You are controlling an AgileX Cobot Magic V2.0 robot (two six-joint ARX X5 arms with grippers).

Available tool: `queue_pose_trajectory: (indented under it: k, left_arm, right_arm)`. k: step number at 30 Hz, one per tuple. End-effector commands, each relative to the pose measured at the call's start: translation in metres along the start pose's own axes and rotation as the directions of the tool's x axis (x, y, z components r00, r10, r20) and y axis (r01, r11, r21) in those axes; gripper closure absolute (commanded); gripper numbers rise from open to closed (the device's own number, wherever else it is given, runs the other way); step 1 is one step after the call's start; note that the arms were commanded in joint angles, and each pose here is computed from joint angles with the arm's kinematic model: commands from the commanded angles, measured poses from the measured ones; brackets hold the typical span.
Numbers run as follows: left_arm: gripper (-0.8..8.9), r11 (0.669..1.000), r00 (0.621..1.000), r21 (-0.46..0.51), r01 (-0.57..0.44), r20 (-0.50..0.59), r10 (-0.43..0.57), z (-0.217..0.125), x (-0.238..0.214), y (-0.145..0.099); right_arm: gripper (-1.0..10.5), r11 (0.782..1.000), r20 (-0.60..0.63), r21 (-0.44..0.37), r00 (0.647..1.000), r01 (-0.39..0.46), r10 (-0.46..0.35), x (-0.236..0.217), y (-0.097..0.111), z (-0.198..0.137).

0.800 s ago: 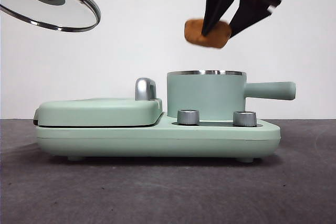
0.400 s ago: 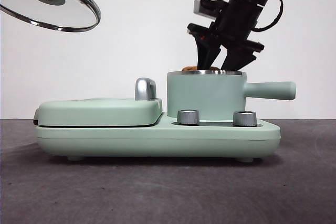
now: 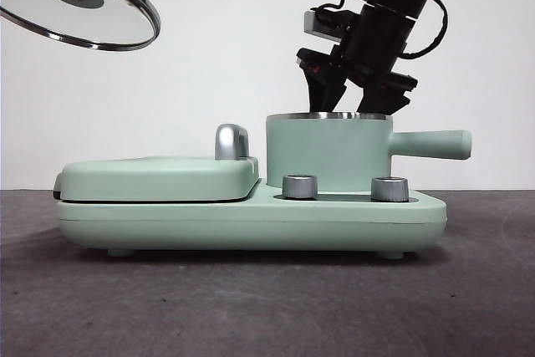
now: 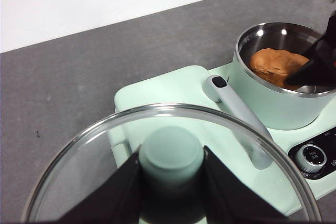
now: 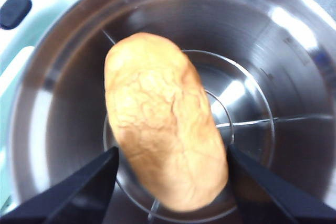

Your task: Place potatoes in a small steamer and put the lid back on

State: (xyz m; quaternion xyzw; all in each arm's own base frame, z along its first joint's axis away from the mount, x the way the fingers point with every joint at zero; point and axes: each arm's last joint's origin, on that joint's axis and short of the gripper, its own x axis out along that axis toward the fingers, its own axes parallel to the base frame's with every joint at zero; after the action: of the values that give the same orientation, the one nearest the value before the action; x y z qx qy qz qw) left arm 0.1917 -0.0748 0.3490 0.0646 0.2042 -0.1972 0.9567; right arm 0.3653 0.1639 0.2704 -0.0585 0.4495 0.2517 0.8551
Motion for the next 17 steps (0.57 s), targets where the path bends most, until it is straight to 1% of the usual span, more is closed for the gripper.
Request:
queue_pose_trajectory:
  k: [1, 4, 6, 8, 9, 11, 13, 15, 17]
  left_arm:
    - [7.99, 1.0, 0.999, 0.003, 0.0, 0.05, 0.0, 0.008, -0.003, 0.0]
    - [7.99, 1.0, 0.999, 0.003, 0.0, 0.05, 0.0, 0.008, -0.003, 0.0]
    - [7.99, 1.0, 0.999, 0.003, 0.0, 0.05, 0.0, 0.008, -0.003, 0.0]
    - [7.99, 1.0, 0.999, 0.003, 0.0, 0.049, 0.0, 0.008, -0.003, 0.0]
    - [7.99, 1.0, 0.999, 0.003, 0.0, 0.049, 0.0, 0.008, -0.003, 0.0]
    - [7.99, 1.0, 0.999, 0.003, 0.0, 0.049, 0.0, 0.008, -0.003, 0.0]
    - [7.99, 1.0, 0.999, 0.003, 0.001, 0.049, -0.001, 0.008, -0.003, 0.0]
    - [7.99, 1.0, 0.999, 0.003, 0.002, 0.049, -0.002, 0.008, -0.003, 0.0]
    - [7.99, 1.0, 0.999, 0.003, 0.007, 0.05, -0.007, 0.008, -0.003, -0.001]
  right_arm:
    - [6.2, 1.0, 0.085, -0.029, 0.996, -0.002, 0.004, -0.033, 0.008, 0.017]
    - [6.2, 1.0, 0.127, -0.022, 0.992, -0.007, 0.009, -0.079, 0.019, 0.015]
    - [6.2, 0.999, 0.194, -0.043, 0.981, 0.008, 0.0, -0.106, 0.03, 0.008]
    - [6.2, 0.996, 0.278, -0.057, 0.959, 0.064, -0.045, -0.126, 0.044, -0.006]
    - [6.2, 0.996, 0.33, -0.053, 0.943, 0.073, -0.052, -0.134, 0.052, -0.018]
    - [6.2, 0.998, 0.404, -0.057, 0.915, 0.037, -0.011, -0.143, 0.064, -0.046]
    - [6.2, 0.998, 0.431, -0.059, 0.902, 0.015, 0.011, -0.145, 0.072, -0.072]
    - [6.2, 0.998, 0.434, -0.062, 0.901, 0.017, 0.011, -0.144, 0.077, -0.09]
    - [6.2, 0.997, 0.419, -0.069, 0.908, 0.026, 0.005, -0.141, 0.081, -0.112]
